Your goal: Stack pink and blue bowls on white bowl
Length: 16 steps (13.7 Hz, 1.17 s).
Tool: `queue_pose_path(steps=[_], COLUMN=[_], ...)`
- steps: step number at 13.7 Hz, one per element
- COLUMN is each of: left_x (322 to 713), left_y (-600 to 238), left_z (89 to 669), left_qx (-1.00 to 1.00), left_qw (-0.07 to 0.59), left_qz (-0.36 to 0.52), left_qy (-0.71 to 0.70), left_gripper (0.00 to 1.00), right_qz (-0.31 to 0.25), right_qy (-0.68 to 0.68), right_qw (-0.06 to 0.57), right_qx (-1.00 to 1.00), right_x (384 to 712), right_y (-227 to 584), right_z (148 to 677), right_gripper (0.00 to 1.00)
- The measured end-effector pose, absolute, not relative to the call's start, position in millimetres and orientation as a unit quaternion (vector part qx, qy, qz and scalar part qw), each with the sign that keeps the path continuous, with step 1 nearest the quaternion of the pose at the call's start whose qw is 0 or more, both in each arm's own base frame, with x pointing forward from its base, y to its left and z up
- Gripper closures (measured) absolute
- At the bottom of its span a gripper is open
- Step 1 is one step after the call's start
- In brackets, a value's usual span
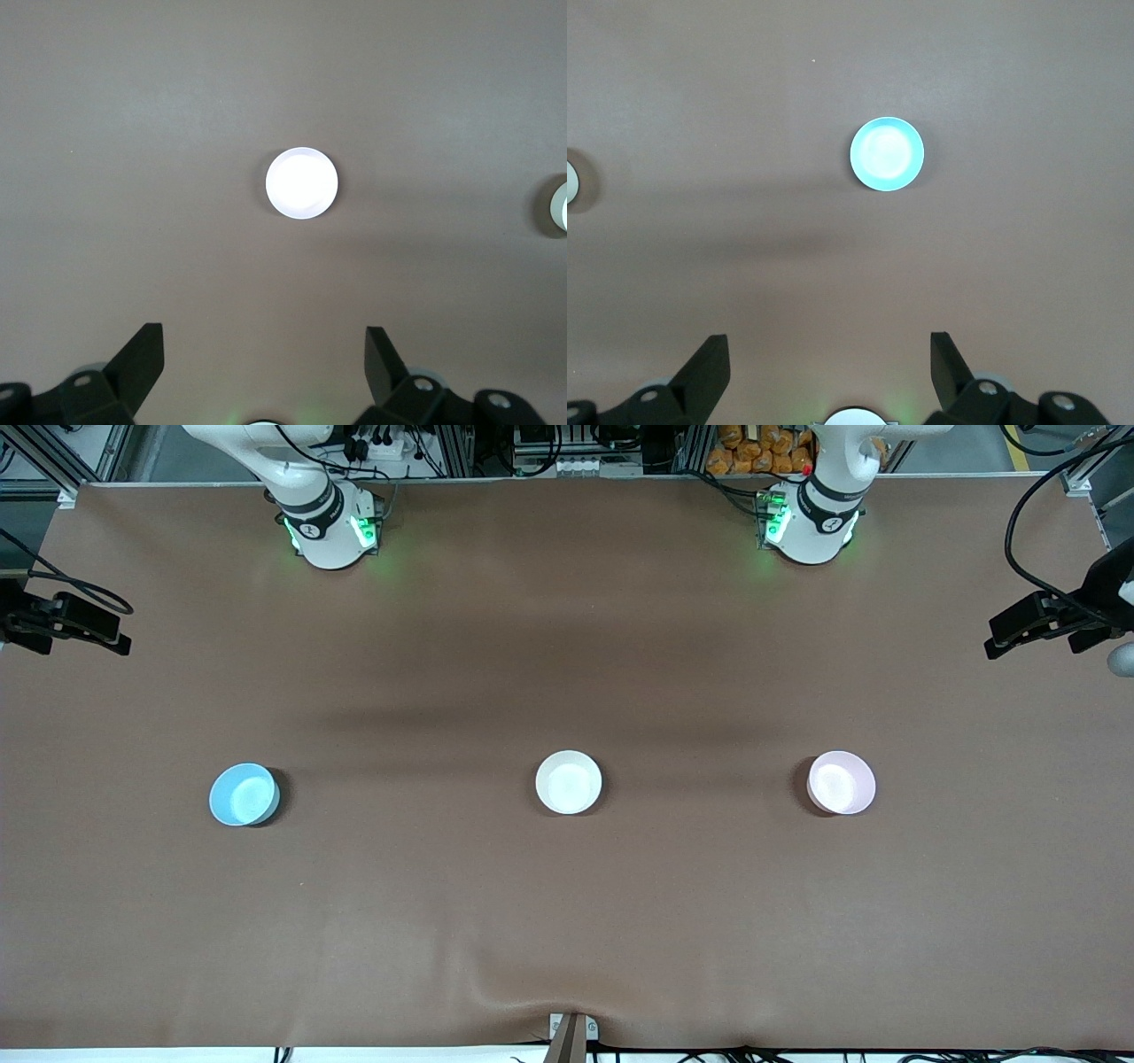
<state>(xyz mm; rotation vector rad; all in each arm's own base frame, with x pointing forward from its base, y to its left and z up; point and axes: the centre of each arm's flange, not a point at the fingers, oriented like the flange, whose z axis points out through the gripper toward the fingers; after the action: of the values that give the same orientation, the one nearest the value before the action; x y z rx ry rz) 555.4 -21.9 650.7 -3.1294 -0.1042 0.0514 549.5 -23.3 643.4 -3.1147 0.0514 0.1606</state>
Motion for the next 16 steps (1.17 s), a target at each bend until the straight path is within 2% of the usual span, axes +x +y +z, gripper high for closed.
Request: queue_pose_path(steps=[16], left_x=[568], left_y=[-12], left_z=[644], left_qx=[-0.999], left_qw=[0.004], left_qz=[-0.003], left_qy=[-0.042], left_gripper=[0.00], right_qz=[0.051], right_qy=[0.021], right_qw=[0.011], right_qx=[-0.998], right_x=[549], right_y=[-28], right_z=[643], right_gripper=[0.00])
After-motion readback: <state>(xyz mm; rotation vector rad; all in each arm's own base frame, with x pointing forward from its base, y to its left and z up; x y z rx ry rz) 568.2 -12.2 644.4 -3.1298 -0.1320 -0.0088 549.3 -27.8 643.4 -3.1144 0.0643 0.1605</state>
